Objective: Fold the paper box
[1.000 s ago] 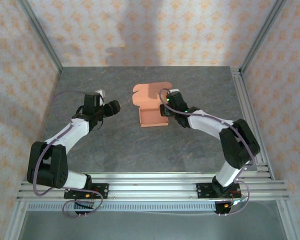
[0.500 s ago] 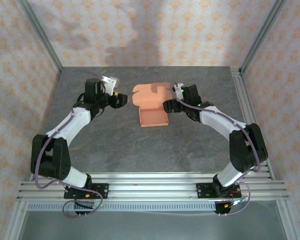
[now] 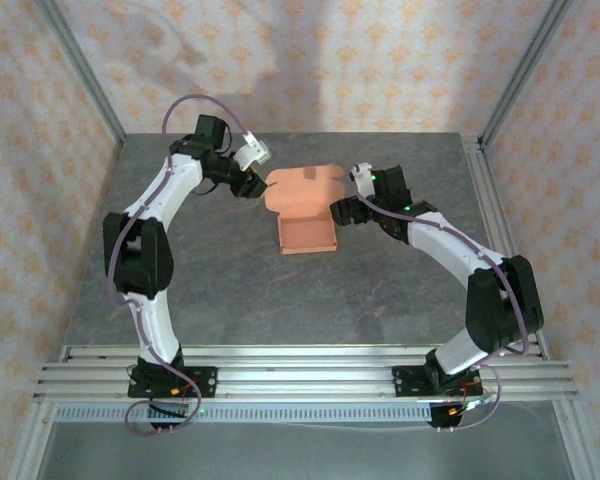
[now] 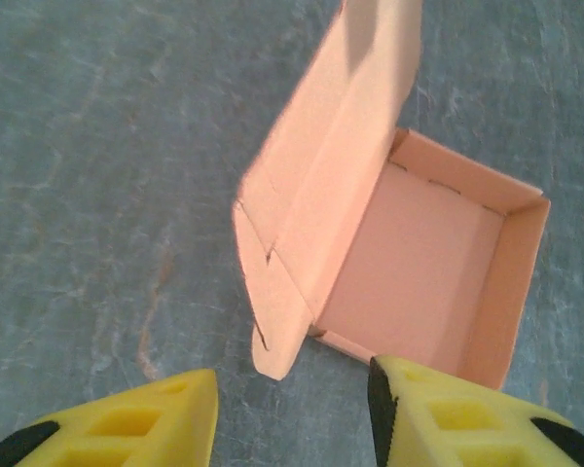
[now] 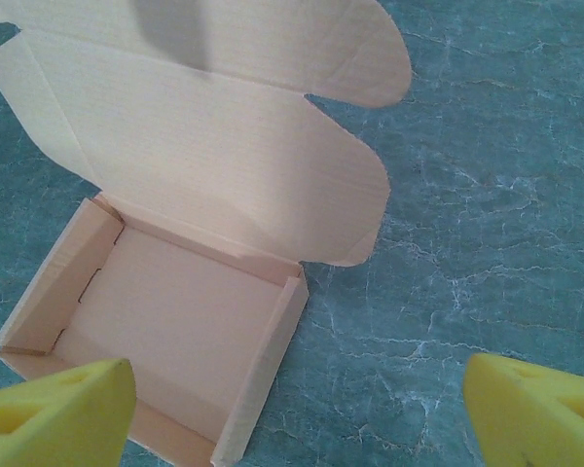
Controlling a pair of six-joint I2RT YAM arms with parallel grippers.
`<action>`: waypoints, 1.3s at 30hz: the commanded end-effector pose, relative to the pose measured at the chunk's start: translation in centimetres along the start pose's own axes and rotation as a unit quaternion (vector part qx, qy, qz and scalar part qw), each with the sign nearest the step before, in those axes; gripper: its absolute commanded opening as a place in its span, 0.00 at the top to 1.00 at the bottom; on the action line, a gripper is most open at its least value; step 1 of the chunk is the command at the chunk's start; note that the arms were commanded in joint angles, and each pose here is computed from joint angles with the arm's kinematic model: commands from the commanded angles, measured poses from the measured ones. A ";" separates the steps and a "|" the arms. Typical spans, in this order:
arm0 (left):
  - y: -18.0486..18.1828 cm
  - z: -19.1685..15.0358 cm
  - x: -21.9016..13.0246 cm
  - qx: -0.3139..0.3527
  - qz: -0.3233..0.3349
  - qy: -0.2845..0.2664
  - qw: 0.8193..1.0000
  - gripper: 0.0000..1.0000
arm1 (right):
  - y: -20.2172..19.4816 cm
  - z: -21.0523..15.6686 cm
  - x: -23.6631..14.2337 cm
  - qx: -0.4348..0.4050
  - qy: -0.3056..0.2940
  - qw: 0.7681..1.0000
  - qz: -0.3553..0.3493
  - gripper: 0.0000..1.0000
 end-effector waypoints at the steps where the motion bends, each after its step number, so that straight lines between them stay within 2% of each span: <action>1: -1.1 0.0 -0.1 0.023 -0.049 0.017 0.998 0.57 | 0.0 -0.2 -0.6 -0.007 0.002 1.000 0.005 0.13; 4: -0.4 -0.1 0.5 0.022 -0.058 0.027 0.998 0.59 | 0.1 -0.1 -0.4 -0.006 0.002 1.000 0.007 0.13; 9: -0.1 0.2 1.1 0.022 -0.082 0.021 0.996 0.69 | -0.1 -0.3 0.0 -0.004 0.007 1.000 0.005 0.13; 19: 0.7 1.3 2.0 0.024 -0.086 0.003 0.996 0.75 | -0.2 -0.5 0.4 -0.002 0.011 1.000 0.002 0.13; 23: 1.0 1.3 2.6 0.028 -0.086 0.017 0.996 0.76 | -0.5 -0.8 0.7 -0.003 0.017 1.000 -0.008 0.13; 33: 1.0 1.4 2.6 0.038 -0.088 0.033 0.995 0.99 | -0.6 -0.9 1.0 -0.001 0.020 1.000 -0.008 0.13; 39: 0.9 1.4 2.2 0.044 -0.083 0.037 0.995 1.00 | -0.5 -0.7 0.8 -0.001 0.016 1.000 -0.009 0.13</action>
Point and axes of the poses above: each hand's point on the last joint's axis, 136 mm out from that joint toward the fingers, its own x axis out along the fingers, its own y axis along the line the jaws close on, z = x × y, the point moved 7 cm from there along -x, back along the fingers, and after that the axes turned 13 degrees about x, right-handed, at the moved point
